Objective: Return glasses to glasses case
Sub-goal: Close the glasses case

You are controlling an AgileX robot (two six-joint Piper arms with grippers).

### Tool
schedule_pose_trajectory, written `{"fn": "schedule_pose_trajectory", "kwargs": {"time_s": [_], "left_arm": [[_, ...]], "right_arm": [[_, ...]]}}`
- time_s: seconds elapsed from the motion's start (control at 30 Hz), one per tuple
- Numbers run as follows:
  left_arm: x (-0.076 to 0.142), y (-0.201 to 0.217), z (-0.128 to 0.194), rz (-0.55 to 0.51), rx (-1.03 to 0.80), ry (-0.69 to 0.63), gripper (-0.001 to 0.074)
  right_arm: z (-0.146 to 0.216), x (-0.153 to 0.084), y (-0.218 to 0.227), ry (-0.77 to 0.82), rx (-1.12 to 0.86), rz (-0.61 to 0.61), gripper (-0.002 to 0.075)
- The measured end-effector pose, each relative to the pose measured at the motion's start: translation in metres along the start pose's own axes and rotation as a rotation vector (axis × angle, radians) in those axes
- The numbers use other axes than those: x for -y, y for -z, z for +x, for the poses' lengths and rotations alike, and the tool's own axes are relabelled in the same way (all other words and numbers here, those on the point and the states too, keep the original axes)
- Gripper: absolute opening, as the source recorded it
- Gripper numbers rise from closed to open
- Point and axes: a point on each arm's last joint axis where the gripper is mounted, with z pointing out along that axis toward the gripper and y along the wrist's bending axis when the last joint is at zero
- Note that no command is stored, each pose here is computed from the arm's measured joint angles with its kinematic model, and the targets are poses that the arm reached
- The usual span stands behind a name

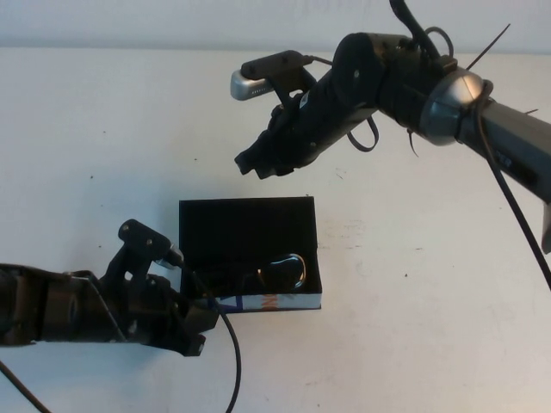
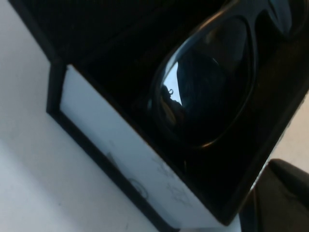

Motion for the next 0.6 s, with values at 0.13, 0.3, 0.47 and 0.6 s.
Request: {"fn": "schedule_pose_trajectory", "kwargs": {"time_s": [0.13, 0.3, 0.47, 0.6], "left_arm": [[0.0, 0.0, 0.0, 0.0, 0.0, 0.0, -0.0001], [0.0, 0.0, 0.0, 0.0, 0.0, 0.0, -0.0001], [0.0, 0.0, 0.0, 0.0, 0.0, 0.0, -0.0001], [0.0, 0.0, 0.0, 0.0, 0.0, 0.0, -0.0001]], "right_arm": [[0.004, 0.005, -0.013, -0.011, -0.01, 0.004, -0.0011], [0.005, 0.008, -0.024, -0.013, -0.045, -0.005, -0.0011], [0.006, 0.009, -0.031, -0.007, -0.108, -0.029, -0.0011], [0.005, 0.007, -0.029, 0.0, -0.147, -0.046, -0.0011]]}}
